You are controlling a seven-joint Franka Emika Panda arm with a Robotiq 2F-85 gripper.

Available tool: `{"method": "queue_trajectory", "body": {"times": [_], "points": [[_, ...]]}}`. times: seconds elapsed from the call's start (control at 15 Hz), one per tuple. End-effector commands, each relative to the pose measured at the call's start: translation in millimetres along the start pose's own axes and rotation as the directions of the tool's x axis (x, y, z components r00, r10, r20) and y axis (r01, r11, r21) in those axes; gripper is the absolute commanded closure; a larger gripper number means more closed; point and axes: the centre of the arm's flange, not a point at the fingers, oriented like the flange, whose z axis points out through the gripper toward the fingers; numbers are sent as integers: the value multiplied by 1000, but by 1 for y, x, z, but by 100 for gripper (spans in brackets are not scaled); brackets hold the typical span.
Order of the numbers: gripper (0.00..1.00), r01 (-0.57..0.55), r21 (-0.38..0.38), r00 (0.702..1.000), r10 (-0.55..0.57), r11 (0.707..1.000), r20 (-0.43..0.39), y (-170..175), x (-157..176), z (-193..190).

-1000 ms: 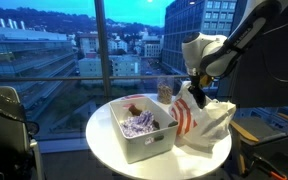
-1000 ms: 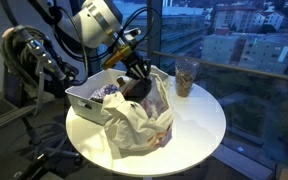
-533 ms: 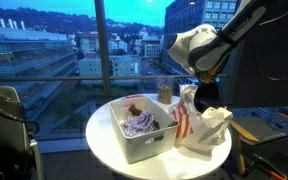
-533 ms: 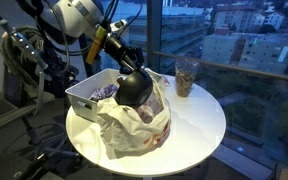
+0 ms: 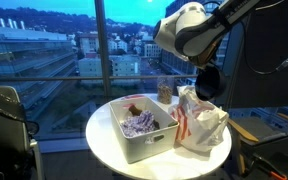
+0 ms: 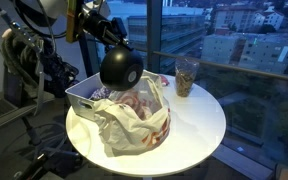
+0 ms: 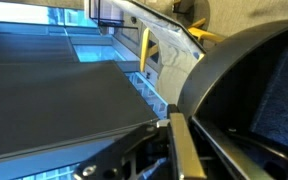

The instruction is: Put the purple shirt, the turnip plushie, moose toy and bowl in the basket

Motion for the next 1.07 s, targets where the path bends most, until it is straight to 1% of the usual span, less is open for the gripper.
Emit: {"method": "queue_trajectory", "body": {"times": [0.0, 0.13, 0.27, 0.4, 0.6, 0.73, 0.87, 1.0], "points": [[99, -9, 130, 987, 30, 991, -159, 16, 11, -37], [99, 16, 209, 967, 38, 978, -250, 8, 31, -49], [99, 55, 300, 944, 48, 952, -326, -5, 53, -54], [99, 106, 381, 914, 60, 918, -400, -24, 77, -57], [99, 199, 490, 867, 80, 849, -491, -57, 110, -62], [99, 259, 557, 842, 98, 789, -530, -82, 126, -67], [99, 349, 590, 817, 72, 728, -573, -111, 137, -66], [99, 406, 598, 805, 40, 692, -592, -140, 145, -60]]}}
